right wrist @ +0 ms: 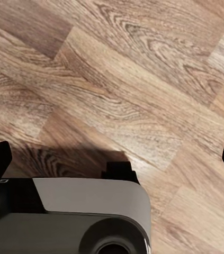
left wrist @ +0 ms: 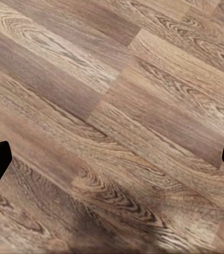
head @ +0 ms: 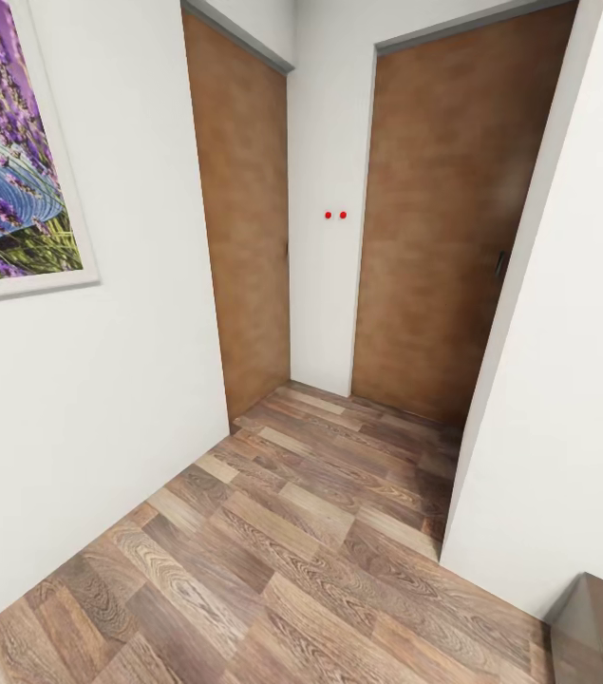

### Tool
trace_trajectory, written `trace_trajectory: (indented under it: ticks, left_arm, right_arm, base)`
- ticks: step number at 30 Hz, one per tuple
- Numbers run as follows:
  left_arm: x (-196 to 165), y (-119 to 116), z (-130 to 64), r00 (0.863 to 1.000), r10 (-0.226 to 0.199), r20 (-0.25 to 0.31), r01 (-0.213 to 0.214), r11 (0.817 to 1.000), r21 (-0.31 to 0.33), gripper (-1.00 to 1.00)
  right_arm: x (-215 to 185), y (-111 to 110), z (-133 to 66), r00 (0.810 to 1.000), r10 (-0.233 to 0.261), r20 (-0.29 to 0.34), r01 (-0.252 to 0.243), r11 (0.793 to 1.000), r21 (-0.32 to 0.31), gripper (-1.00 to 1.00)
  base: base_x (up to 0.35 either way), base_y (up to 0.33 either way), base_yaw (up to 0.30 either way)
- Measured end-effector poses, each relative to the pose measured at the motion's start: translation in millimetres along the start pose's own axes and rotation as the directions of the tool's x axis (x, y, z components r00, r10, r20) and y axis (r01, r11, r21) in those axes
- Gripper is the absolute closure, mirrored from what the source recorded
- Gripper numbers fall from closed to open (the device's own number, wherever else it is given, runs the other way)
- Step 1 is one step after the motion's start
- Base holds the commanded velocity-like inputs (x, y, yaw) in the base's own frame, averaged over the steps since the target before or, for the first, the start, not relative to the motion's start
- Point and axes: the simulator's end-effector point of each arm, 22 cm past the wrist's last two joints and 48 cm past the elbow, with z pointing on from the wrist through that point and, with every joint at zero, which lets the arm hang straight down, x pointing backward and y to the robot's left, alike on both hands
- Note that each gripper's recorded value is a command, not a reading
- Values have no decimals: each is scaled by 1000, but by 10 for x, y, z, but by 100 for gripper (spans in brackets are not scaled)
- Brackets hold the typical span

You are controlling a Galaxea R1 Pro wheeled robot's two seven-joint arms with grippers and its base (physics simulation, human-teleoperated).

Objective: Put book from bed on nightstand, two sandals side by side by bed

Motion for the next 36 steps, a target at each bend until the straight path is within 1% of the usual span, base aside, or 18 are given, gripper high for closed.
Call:
trace_trajectory:
  ticks: [7,36]
  left_arm:
    - [4,0,0,1000,1,-1,-1,1000,0,-100]
    - [7,-8,0,1000,3,-1,-3,1000,2,-100]
  right_arm:
    - [1,1,0,1000,0,0,0,1000,0,-100]
    - [6,8,0,1000,0,-1,0,1000,-1,-100]
  base:
    - [0,0,-198]
    - [0,0,-285]
